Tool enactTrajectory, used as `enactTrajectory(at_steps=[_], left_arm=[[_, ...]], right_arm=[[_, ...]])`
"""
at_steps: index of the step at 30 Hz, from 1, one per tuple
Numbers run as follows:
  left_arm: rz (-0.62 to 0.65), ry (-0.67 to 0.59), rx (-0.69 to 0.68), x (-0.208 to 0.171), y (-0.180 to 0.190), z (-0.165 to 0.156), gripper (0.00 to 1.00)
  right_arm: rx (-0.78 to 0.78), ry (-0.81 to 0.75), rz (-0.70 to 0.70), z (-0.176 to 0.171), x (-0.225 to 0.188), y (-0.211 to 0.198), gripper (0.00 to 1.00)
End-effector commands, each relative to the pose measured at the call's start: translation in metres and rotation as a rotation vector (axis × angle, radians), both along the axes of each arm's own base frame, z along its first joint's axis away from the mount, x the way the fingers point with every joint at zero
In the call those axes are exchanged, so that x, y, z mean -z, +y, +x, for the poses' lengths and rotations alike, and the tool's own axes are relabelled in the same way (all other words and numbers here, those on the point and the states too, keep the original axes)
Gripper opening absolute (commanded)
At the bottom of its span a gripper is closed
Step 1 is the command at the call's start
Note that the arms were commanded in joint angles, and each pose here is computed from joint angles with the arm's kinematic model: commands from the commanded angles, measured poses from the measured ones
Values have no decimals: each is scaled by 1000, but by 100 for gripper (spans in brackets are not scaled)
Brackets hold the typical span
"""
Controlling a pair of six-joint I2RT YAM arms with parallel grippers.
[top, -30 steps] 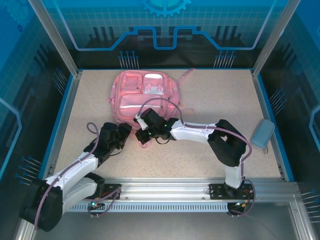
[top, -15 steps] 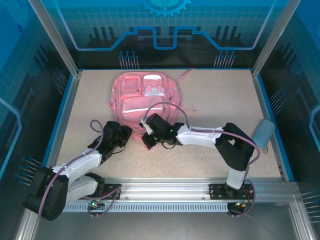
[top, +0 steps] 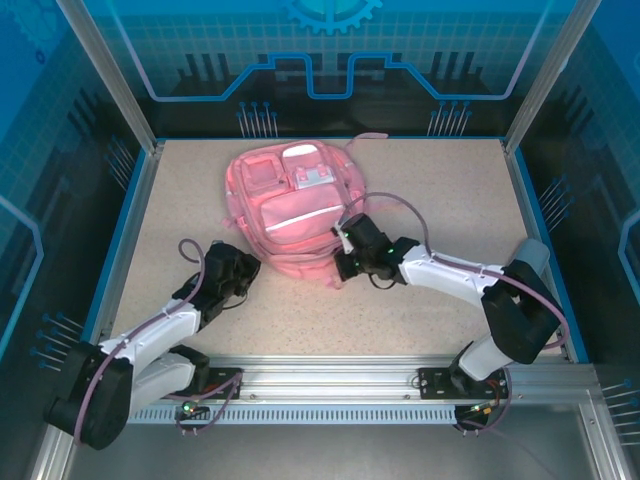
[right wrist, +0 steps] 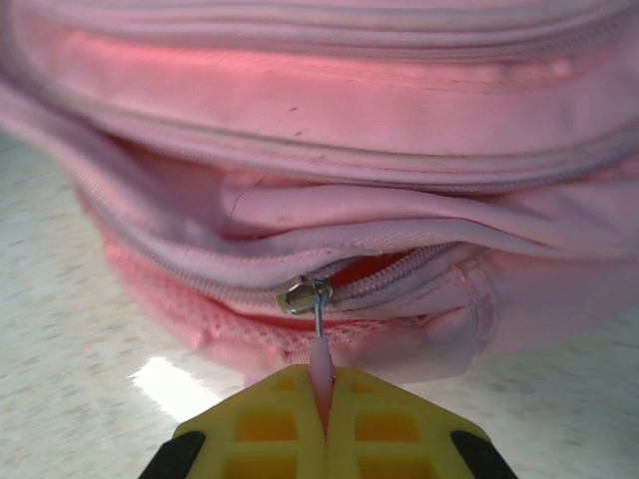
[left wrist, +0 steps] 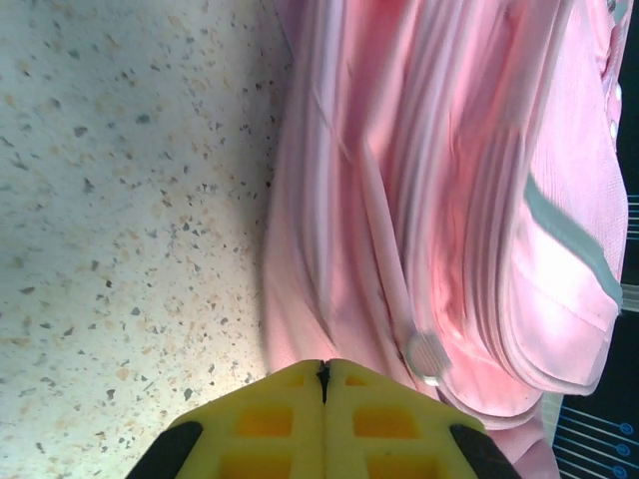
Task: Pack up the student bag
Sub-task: Zip the student bag at the top-center of the table.
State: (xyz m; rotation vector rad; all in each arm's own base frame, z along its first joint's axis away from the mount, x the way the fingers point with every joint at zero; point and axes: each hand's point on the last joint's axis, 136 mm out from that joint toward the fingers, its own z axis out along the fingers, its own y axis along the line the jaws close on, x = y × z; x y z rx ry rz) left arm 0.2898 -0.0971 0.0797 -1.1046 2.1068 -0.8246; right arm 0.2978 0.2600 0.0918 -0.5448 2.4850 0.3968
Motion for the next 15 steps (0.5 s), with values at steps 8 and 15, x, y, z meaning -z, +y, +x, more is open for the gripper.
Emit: enactTrajectory(at_steps=[8,15], left_arm=[[12,1,81,-13,-6,-8,38],[-131,-24,119,-31,-26,-5,65]], right_arm=[[-227,53,149,-14,-18,47,0],[-427,59,239,-40,-34,112,0]])
